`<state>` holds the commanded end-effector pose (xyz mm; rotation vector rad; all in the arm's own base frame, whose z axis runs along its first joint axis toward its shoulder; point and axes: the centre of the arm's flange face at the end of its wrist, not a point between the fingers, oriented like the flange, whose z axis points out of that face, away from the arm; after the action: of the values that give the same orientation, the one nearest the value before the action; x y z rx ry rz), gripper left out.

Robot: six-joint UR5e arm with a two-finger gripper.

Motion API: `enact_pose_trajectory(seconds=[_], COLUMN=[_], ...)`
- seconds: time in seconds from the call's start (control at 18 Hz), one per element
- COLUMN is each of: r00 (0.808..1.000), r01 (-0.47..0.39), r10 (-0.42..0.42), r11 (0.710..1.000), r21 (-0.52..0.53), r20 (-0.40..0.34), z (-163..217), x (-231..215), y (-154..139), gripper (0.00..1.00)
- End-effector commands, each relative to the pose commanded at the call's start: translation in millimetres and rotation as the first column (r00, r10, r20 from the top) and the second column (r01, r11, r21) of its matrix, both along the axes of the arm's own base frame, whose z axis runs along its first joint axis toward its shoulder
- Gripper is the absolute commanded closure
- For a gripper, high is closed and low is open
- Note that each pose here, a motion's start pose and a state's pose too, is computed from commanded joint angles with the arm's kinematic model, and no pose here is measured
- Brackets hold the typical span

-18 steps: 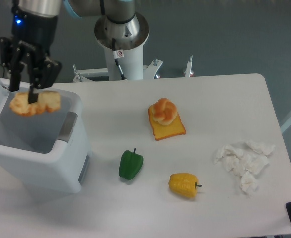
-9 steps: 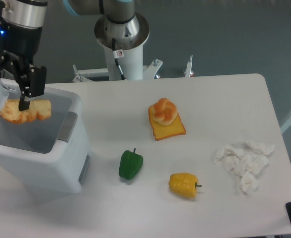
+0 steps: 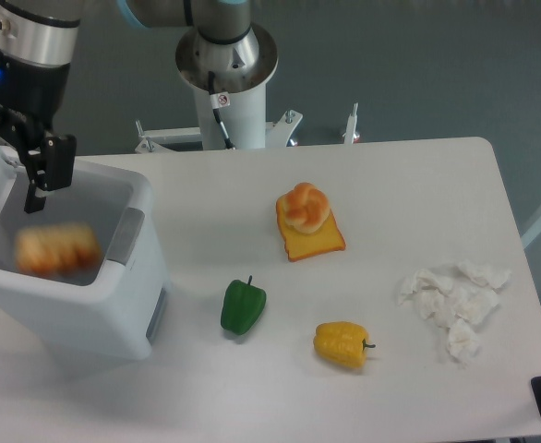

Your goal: Place the square bread in the trash can

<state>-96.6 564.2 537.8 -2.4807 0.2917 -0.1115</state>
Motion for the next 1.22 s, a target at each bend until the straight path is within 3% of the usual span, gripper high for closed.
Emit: enact_pose_trajectory(seconds=[0.28,0.56,0.78,0.89,1.11,1.22], r00=[1.000,0.992,0.974,0.956,0.950,0.950], r01=[-0.003,-0.116,-0.206,-0.269,-0.205,-0.176], r10=[0.003,0.117,0.209,0.268,0.183,0.137], r11=[1.000,0.993,0.978,0.963,0.977,0.977], r21=[0.001,0.025,0.035,0.009,-0.064,-0.118], r20=[-0.017,-0.042,-0.085,-0.119,-0.253,-0.281], z=[0.5,11.6,18.4,11.5,-18.8,-43.2], x=[-8.7,-83.6,-144.7,-177.5,-239.0,-268.5], y=[-0.9,-25.1,-55.4,-68.9,-90.3,-96.6], gripper=[0.00,0.00,0.00,0.00,0.00,0.00])
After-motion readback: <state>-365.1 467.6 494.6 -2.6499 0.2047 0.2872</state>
